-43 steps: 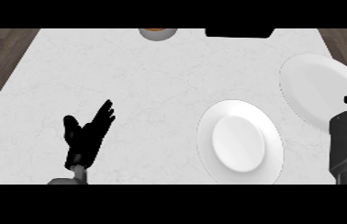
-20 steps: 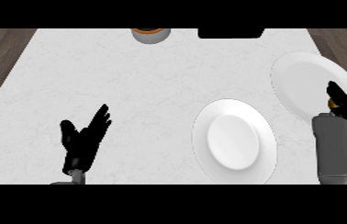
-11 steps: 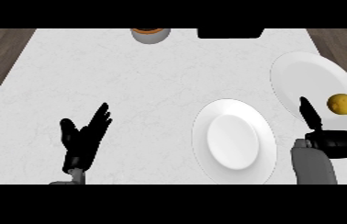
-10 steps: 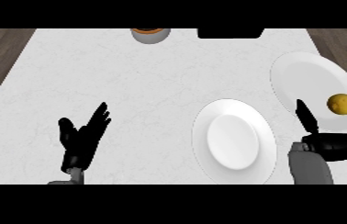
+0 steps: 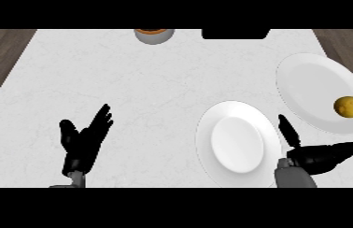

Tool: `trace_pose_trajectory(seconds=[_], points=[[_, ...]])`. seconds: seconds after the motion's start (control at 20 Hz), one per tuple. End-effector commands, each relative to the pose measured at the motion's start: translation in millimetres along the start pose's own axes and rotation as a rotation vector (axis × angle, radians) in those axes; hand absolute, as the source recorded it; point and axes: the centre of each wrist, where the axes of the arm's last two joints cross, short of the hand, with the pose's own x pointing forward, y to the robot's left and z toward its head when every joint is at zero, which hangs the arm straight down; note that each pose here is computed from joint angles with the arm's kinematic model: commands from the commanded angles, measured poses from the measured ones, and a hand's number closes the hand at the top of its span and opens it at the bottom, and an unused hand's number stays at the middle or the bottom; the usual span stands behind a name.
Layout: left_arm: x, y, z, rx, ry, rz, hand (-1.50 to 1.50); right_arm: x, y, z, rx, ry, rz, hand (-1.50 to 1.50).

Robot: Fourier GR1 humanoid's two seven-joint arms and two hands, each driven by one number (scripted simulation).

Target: Pick the lemon from the plate and place it in the plate

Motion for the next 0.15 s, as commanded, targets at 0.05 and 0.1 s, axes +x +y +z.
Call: trace_pose_trajectory(seconds=[0.05,0.1], points=[[3.2,-10.1,7.7,-0.004,0.009,0.008,0.0,-2.2,-1.8,10.2,-0.028,0.022,-0.032,-1.5],[-5.7,-10.6,3.3,-0.001,0.017,-0.001,0.0,-0.7,0.4,10.2,-0.029,0.031,-0.033,-1.5]])
